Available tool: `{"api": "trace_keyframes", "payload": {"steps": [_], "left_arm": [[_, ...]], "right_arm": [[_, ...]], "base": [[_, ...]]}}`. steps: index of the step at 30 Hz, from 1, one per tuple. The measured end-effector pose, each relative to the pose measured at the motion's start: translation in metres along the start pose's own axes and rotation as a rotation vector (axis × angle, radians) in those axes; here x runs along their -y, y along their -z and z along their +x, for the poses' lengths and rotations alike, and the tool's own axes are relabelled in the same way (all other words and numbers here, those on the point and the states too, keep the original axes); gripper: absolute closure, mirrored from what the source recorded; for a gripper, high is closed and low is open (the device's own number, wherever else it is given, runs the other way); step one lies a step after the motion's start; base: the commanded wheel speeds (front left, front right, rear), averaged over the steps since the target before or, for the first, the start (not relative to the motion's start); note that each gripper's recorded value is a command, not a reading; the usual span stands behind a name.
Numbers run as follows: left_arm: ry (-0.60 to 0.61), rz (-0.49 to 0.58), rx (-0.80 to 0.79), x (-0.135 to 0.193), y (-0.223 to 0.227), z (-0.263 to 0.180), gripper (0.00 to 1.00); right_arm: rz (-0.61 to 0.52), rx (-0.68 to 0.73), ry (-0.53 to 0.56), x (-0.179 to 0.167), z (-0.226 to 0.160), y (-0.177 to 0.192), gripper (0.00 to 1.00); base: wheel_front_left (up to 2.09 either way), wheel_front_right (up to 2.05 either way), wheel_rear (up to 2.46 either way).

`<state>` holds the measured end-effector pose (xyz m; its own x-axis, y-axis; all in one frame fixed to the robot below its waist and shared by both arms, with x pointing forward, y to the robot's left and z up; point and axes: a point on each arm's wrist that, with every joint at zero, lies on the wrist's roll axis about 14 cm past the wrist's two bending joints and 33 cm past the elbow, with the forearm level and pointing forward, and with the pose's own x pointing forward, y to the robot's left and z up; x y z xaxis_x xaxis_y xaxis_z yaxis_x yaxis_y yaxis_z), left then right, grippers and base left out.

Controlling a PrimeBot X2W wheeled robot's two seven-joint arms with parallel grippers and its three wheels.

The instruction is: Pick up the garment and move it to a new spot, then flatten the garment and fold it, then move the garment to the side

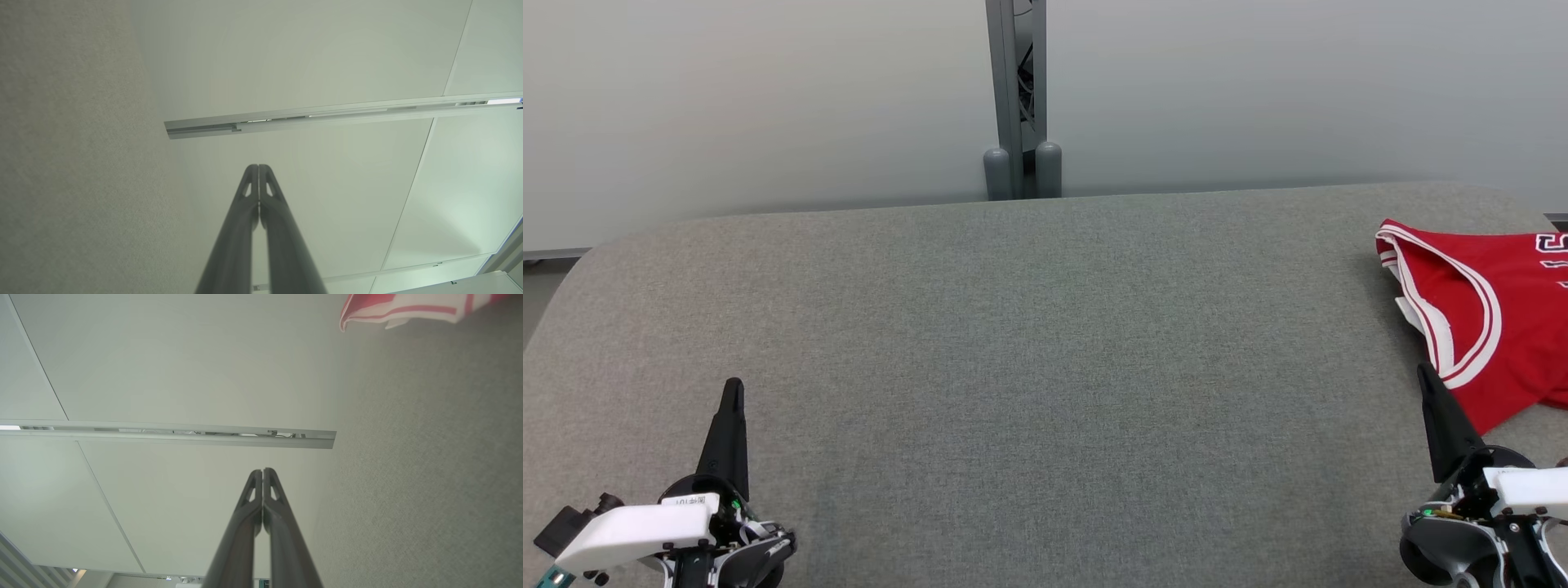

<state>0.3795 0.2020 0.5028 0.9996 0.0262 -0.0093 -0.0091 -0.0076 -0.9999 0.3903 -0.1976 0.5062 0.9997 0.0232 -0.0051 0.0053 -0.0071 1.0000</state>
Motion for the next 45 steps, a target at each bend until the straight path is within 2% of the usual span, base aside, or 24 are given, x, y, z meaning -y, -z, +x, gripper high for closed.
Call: {"api": "trace_keyframes", "payload": {"steps": [45], "left_arm": [[0.001,0.000,0.000,0.0005,0.0000,0.0003,1.00]], "right_arm": [[0.000,0.000,0.000,0.0001,0.0000,0.0000,1.00]], "base": [[0.00,0.00,0.00]]}}
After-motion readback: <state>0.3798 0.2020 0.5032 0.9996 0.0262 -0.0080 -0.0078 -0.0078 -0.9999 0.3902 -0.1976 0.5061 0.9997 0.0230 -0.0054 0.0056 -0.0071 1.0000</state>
